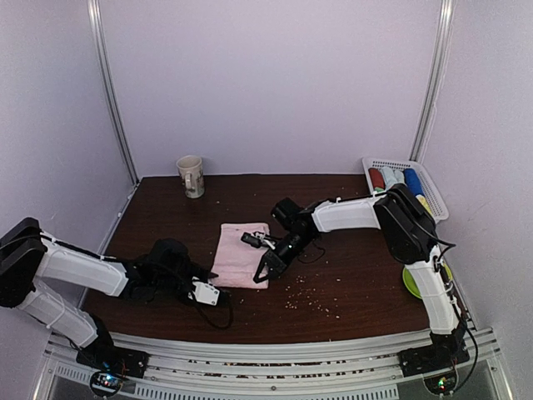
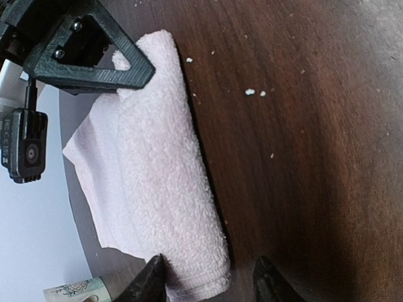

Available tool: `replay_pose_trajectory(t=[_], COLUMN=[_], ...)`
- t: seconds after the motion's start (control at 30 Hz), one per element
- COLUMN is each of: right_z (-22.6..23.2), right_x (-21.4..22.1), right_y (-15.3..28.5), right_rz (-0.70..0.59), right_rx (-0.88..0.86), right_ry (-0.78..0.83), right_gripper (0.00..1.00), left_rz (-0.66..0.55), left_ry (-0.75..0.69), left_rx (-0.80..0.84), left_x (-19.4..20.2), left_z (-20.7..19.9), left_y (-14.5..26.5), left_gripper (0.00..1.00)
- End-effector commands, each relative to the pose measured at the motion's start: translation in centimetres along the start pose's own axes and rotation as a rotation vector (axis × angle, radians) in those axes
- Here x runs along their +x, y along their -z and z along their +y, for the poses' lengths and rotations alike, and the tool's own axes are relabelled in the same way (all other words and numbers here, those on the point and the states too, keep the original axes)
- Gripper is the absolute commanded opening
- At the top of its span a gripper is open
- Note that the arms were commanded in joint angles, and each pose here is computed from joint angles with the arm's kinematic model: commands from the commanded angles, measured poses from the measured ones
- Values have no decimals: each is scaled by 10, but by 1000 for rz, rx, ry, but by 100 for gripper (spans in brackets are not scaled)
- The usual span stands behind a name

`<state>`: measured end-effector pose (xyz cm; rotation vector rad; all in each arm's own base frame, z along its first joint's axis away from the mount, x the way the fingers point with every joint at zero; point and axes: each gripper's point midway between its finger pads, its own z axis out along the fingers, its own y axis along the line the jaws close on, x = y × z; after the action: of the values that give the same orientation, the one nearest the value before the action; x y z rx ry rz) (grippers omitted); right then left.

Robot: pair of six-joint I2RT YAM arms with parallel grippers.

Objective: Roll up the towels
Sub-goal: Roll the towel at the center of the board.

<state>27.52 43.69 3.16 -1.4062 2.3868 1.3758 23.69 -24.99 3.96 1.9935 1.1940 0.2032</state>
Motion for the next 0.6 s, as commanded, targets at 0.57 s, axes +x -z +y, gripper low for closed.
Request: replay_pose_trajectory(t=[0.57], right_z=[-38], right_x=[45], right_y=[-13], right_rz=[122], right_rx=[63], right_ry=[-114], right_gripper=[0], left_rz=[172], left_ry=[2], left_rx=[-14], left_x=[33], left_z=[-13], left_y=[-27], left_gripper=[13])
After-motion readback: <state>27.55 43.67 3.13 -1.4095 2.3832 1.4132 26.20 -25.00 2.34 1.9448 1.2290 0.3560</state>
